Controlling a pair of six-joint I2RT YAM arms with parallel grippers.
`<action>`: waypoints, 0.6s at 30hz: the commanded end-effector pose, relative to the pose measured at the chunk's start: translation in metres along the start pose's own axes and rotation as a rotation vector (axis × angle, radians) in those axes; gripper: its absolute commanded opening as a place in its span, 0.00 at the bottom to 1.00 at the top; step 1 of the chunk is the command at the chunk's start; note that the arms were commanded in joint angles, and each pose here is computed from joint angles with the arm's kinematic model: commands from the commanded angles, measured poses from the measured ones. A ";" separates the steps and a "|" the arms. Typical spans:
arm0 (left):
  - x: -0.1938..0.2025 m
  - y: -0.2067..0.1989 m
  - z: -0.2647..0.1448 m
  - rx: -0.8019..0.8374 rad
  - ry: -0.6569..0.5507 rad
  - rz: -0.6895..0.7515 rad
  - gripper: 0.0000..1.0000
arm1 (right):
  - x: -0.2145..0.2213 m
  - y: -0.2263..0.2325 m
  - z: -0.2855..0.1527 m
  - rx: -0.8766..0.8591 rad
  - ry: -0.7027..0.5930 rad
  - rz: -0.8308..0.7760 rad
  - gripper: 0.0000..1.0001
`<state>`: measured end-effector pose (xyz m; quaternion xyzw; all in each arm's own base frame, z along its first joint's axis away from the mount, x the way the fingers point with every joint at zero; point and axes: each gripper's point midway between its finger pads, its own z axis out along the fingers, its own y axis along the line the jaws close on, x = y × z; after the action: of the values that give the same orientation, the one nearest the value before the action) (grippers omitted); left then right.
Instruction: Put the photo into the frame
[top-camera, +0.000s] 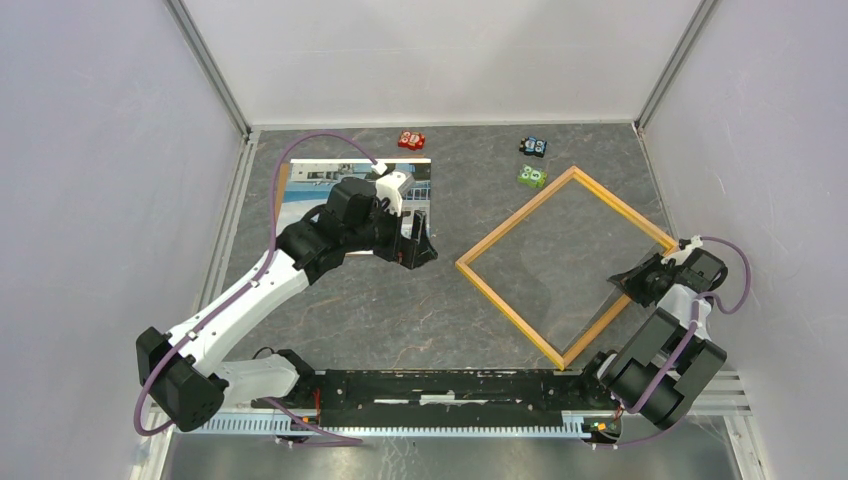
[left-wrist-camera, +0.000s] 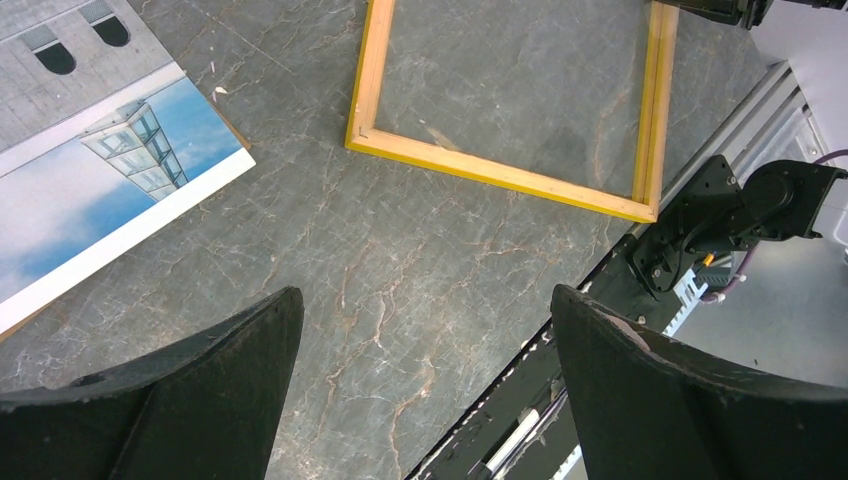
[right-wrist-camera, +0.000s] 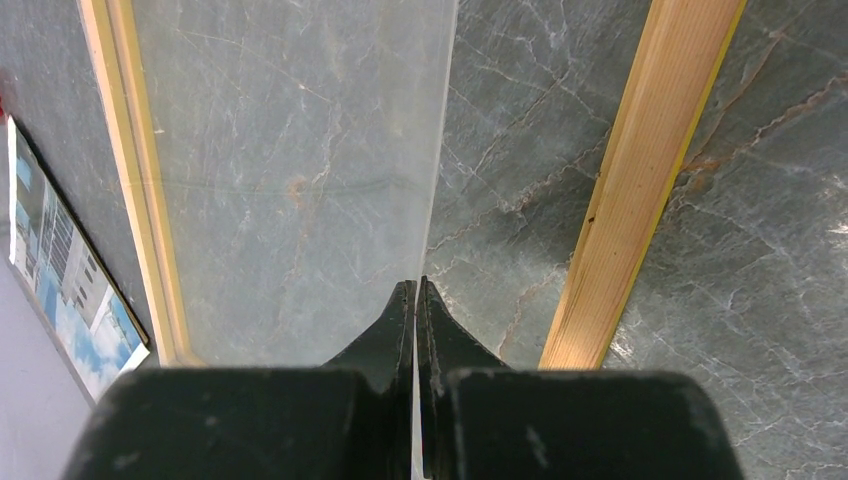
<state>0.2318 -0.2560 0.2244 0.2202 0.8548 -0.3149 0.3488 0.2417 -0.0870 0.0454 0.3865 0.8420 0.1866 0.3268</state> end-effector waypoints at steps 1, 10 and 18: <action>-0.003 -0.001 -0.002 0.005 -0.015 0.060 1.00 | -0.017 -0.008 -0.005 0.052 -0.053 -0.043 0.00; -0.002 -0.003 -0.002 0.010 -0.013 0.065 1.00 | -0.019 -0.007 -0.008 0.060 -0.064 -0.048 0.00; -0.002 -0.004 -0.001 0.013 -0.010 0.066 1.00 | -0.025 -0.004 -0.011 0.058 -0.073 -0.051 0.00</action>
<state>0.2295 -0.2580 0.2243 0.2246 0.8537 -0.3162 0.3476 0.2386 -0.0894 0.0485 0.3909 0.8418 0.1784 0.3267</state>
